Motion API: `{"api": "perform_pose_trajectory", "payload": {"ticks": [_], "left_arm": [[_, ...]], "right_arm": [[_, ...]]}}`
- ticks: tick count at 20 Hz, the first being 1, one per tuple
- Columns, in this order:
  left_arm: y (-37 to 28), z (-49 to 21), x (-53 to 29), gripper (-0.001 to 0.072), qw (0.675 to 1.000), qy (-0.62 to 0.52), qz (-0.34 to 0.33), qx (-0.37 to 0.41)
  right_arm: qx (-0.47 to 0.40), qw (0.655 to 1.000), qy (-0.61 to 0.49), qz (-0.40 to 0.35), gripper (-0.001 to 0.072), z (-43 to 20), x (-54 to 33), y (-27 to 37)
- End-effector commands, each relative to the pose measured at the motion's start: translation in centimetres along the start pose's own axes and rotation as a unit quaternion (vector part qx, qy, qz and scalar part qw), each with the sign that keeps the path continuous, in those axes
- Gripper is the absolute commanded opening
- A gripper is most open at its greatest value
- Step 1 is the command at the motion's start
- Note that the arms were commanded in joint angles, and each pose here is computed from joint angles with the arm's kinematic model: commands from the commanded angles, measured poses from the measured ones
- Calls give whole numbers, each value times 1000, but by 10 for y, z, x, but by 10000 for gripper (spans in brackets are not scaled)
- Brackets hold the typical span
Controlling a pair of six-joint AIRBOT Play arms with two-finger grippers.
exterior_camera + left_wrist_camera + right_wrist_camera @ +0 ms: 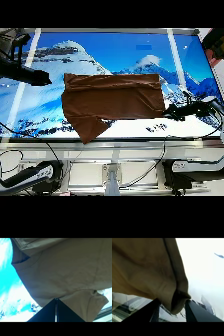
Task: Fold the clothes and pants, and hang the long-sleeved shirts on hangers.
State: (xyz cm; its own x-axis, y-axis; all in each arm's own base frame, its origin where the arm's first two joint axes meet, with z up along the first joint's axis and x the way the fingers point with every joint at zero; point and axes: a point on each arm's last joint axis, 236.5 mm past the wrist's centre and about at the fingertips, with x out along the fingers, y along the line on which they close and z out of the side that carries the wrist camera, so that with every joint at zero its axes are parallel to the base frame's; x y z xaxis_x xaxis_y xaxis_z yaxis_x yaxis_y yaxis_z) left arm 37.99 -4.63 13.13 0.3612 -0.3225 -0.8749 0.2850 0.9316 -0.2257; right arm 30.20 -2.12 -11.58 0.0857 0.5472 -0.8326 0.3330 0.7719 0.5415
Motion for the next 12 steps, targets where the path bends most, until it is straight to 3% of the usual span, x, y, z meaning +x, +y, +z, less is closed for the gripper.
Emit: {"api": "perform_pose_trajectory", "payload": {"ticks": [1, 6, 7, 9, 11, 12], "left_arm": [[0, 0, 0, 17, 1000, 1, 0, 0], [0, 0, 0, 17, 1000, 1, 0, 0], [0, 0, 0, 17, 1000, 1, 0, 0], [0, -1, 2, 17, 1000, 2, -1, -1], [1, -9, 9, 17, 1000, 14, -4, -6], [2, -15, 15, 17, 1000, 23, -7, -10]], "right_arm": [[9, 999, -48, 13, 323, 22, -3, 2], [-5, 999, -36, 18, 281, 16, -2, 4], [-5, 999, -32, 20, 183, 14, -2, 5], [-7, 999, -27, 22, 160, 12, -2, 7], [-9, 999, -21, 26, 15, 9, -2, 8], [-9, 999, -18, 27, 13, 8, -2, 9]]}}
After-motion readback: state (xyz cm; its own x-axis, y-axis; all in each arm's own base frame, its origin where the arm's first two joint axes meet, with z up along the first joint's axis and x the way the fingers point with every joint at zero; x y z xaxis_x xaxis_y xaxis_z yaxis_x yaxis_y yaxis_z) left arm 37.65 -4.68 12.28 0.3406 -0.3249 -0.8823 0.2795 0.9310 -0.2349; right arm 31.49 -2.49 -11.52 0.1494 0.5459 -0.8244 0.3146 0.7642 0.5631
